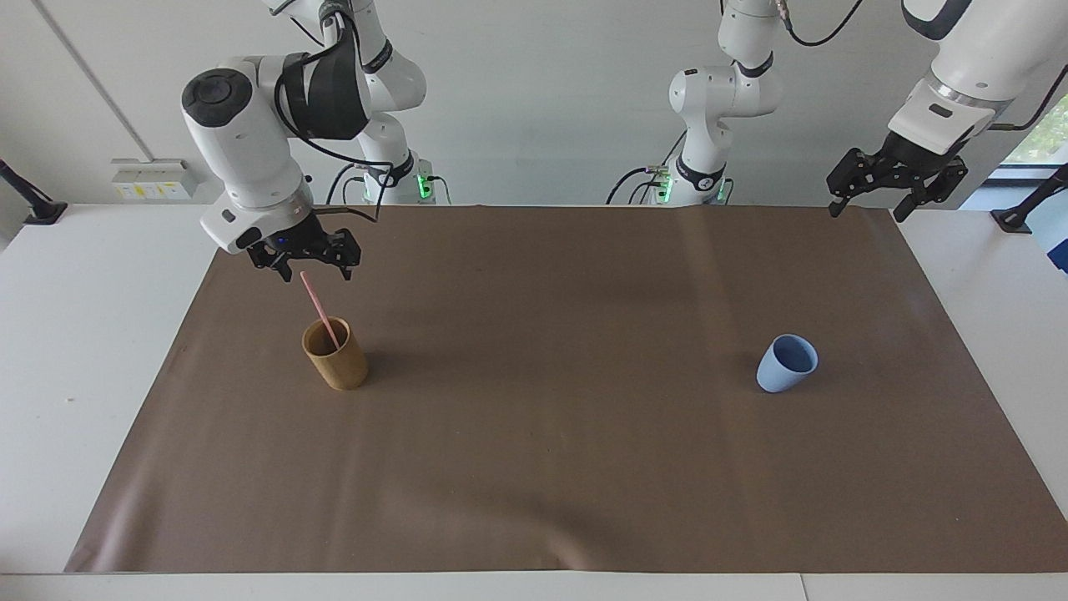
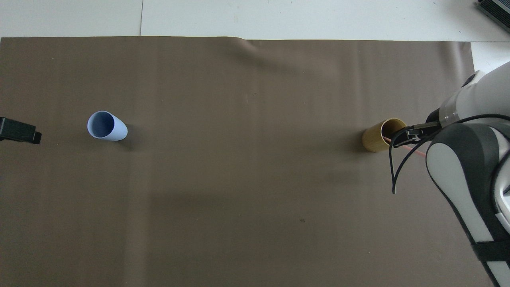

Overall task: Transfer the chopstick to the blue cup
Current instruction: 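Reach the right gripper to the yellow cup and grasp the pink stick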

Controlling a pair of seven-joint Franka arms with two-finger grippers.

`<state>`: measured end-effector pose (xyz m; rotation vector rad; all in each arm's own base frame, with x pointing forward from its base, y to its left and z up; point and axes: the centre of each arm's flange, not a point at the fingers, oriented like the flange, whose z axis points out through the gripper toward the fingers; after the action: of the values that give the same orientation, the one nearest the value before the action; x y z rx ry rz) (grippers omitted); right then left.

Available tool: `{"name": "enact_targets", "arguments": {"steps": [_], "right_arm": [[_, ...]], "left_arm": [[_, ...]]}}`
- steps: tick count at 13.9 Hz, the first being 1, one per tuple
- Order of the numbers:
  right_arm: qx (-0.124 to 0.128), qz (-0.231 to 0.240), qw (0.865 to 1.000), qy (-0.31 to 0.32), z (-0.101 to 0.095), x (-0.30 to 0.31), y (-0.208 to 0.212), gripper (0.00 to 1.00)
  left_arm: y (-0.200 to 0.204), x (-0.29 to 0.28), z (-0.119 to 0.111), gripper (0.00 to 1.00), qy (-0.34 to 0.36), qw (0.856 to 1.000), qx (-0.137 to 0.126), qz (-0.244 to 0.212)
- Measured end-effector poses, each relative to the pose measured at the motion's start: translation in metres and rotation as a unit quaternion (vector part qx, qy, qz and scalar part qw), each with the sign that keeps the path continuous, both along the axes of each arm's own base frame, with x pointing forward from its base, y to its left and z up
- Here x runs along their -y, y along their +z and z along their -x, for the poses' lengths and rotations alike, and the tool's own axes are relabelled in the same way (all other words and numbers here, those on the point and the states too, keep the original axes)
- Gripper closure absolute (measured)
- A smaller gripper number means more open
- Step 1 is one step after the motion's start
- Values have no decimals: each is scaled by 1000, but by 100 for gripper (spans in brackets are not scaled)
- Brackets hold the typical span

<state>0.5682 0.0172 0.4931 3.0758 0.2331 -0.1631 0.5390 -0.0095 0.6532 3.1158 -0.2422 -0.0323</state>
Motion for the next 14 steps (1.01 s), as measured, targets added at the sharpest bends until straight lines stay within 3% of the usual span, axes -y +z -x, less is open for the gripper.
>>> {"name": "enact_targets", "arguments": {"steps": [4,9,14], "right_arm": [[-43,1,992,120,10,28,-33,0],[-60,-7,986,154,25,35,-42,2],[-58,-7,986,159,26,29,-39,57]], "left_arm": [[0,0,1,0,0,1000,0,0],[1,0,1,0,0,1000,-1,0],[1,0,1,0,0,1000,0,0]]}}
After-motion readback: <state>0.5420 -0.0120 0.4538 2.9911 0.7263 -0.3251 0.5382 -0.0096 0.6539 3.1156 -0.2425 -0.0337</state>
